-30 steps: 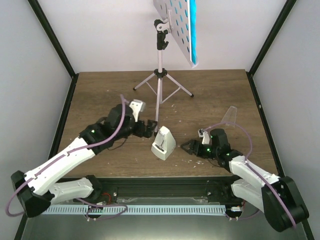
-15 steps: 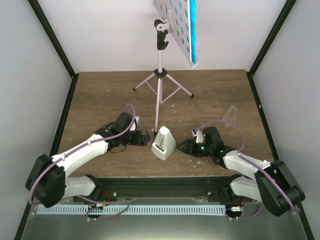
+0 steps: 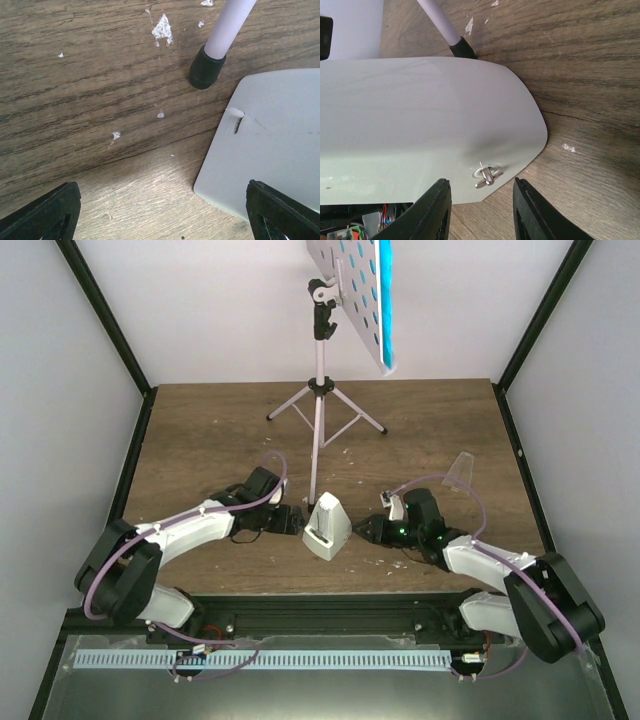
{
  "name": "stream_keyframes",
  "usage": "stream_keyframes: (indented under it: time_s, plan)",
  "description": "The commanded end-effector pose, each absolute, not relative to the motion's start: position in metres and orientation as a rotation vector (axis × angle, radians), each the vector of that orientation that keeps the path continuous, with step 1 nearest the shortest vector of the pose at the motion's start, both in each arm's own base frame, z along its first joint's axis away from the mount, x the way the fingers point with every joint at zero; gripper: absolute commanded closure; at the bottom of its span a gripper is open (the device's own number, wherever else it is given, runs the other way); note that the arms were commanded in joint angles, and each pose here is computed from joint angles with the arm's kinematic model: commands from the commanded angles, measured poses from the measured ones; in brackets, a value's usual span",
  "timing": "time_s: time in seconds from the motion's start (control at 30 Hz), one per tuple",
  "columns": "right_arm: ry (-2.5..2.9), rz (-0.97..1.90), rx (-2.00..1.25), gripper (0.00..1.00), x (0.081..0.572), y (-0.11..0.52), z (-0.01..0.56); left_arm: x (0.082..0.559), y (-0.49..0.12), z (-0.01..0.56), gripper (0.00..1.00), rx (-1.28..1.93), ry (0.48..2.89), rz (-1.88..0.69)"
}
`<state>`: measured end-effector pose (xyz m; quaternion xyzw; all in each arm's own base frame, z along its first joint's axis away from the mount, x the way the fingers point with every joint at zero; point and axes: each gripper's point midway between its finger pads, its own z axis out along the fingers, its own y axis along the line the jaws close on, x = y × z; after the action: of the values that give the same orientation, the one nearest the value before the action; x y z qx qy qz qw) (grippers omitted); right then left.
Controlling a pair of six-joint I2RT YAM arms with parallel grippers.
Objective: Pack up the instrument practice props
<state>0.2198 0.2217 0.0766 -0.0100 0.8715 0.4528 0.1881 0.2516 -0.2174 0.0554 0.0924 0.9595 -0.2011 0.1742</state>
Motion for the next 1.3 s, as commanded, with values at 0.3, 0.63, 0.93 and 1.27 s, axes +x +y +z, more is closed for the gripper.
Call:
stream_keyframes:
  time_s: [0.3, 0.63, 0.93, 1.27]
  plan:
    - [2.368, 1.290, -0.104, 0.66, 0.240, 0.237, 0.097, 0.246, -0.241, 0.051, 0.09, 0.328, 2.695, -0.698]
    - [2.327, 1.144, -0.070, 0.65, 0.255, 0.223, 0.107, 0.237, -0.244, 0.059, 0.09, 0.347, 2.684, -0.645]
    - [2.198, 0.928, -0.037, 0.53, 0.261, 0.189, 0.141, 0.272, -0.214, 0.153, 0.07, 0.266, 2.460, -0.574]
    - [1.833, 0.942, -0.336, 0.07, 0.253, 0.200, 0.236, 0.318, -0.180, 0.316, 0.01, 0.332, 2.103, -0.592]
